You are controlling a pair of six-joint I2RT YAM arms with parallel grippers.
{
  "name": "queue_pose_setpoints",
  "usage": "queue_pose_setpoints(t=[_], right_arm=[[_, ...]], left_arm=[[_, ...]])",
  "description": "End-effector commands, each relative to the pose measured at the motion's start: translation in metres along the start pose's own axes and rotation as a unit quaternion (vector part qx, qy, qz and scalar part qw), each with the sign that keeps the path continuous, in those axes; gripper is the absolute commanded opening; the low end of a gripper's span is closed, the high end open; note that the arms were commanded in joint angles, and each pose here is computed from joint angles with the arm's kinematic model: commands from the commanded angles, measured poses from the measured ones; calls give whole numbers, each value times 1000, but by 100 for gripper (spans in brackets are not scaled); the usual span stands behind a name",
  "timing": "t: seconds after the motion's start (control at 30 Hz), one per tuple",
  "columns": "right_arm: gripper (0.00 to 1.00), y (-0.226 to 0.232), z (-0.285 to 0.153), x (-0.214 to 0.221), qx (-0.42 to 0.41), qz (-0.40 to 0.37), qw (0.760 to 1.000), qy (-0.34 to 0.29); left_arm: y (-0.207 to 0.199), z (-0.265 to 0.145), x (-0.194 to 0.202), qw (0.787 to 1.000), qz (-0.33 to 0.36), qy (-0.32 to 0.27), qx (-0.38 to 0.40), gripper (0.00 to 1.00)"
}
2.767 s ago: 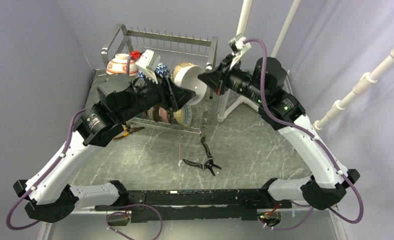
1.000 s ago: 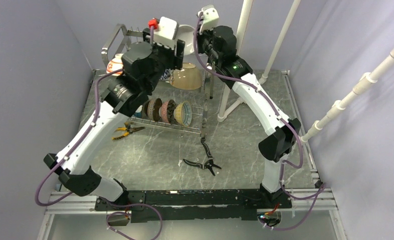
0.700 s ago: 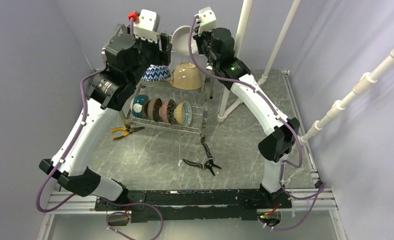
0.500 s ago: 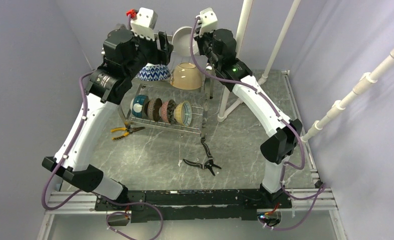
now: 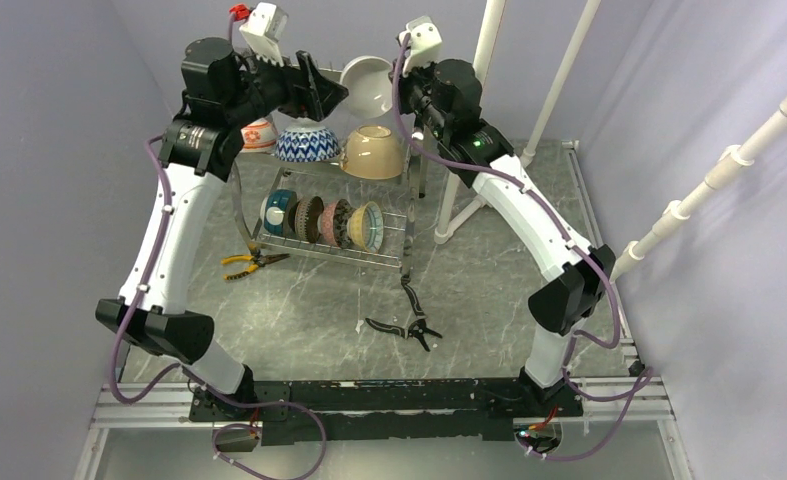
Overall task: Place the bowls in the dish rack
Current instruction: Adjust the dish rack at the center of the board.
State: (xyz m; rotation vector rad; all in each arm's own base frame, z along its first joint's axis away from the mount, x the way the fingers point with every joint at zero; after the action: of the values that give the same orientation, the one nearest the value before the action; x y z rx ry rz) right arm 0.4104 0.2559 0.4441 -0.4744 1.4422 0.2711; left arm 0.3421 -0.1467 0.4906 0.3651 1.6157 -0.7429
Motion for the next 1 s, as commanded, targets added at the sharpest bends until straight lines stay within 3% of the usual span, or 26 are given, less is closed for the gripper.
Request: queue_pose_setpoints(t=[0.0,0.13,0.43,0.5,0.63,0.83,0.97], right_arm=[[0,-5,-23,-49,-15,28,997,-72],[0,-3,-28,-57,-33,35,995,-85],[0,-4,-35,-63,-53,44,992,-105],[0,-4,-34,-62,-50,43,992,-106],[0,-5,-33,-58,-44,39,993,-100],[0,-6,-33,-56,-40,36,992,-110],[0,-5,-33,-52,-41,28,992,-112]], left_arm=[[-19,3,-11,994,-5,-7,108,89],[-13,11,-9,993,-11,3,117,93],[3,20,-8,995,-14,-1,95,91],[5,22,-9,996,-14,-6,88,86],[9,25,-11,997,-10,-18,80,63],[18,36,-6,998,6,-26,65,46],[30,46,1,998,22,-29,41,21]])
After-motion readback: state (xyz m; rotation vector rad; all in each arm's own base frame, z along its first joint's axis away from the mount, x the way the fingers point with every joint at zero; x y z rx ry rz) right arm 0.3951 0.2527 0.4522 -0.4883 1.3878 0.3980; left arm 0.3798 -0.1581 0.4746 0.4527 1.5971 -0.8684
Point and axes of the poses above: each gripper's point midway between its finger pads, its own z axis out along the fingers, its own y axis along the line the jaws close on, x = y × z, the point moved 8 cm from there along -z, back along the fingers, and after that the axes turned 1 degree about -z, right-handed, at the moved point
